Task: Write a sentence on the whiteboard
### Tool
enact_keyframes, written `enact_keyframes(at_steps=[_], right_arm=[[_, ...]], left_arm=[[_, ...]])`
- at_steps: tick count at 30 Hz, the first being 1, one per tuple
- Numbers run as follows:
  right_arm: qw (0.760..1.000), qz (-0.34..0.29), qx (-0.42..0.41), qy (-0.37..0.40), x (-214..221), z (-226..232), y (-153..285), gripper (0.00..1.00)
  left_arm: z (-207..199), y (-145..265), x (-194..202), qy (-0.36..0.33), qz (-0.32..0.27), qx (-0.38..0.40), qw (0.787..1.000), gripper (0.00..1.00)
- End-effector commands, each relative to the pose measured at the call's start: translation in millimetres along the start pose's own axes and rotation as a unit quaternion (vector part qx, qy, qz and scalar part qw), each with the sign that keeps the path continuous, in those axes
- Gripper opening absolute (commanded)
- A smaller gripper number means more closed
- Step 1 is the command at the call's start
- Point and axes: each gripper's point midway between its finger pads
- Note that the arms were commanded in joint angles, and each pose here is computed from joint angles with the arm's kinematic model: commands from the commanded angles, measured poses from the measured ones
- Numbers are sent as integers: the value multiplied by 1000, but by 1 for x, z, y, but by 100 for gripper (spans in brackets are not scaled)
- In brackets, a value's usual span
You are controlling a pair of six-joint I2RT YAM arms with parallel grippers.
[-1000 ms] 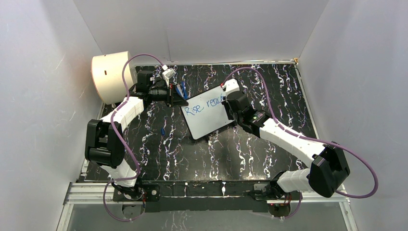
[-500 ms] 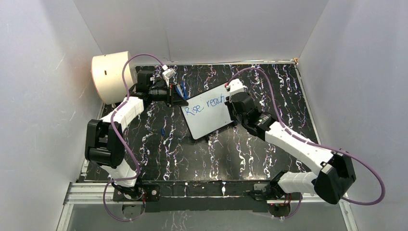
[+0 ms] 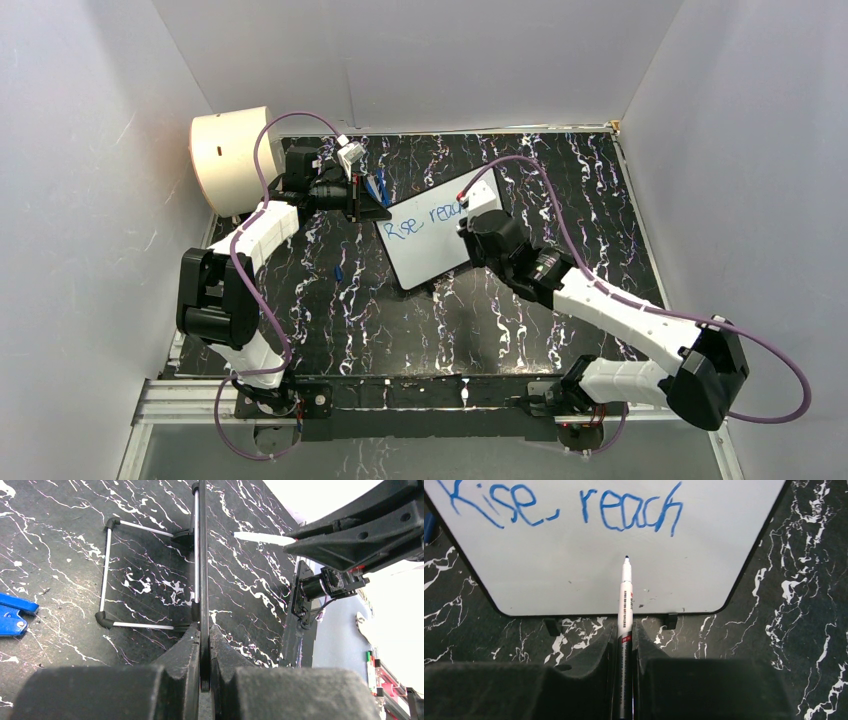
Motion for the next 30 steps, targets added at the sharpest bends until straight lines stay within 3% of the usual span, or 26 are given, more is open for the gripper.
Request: enact_keyframes(at_steps=[1,30], right_arm=[[999,-30,-8,-13,-10,12,5,0],[998,-49,-38,15,5,84,-8,0]], left_arm=[[-13,-3,1,-7,12,10,1000,0],[-14,-4,1,-4,12,10,1000,0]])
Point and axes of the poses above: each gripper's point midway between its finger pads, its own y axis back along the fingers, its own z axis along the line the jaws close on, x = y × z, and after that the axes turned 1 degree about -y, right-handed
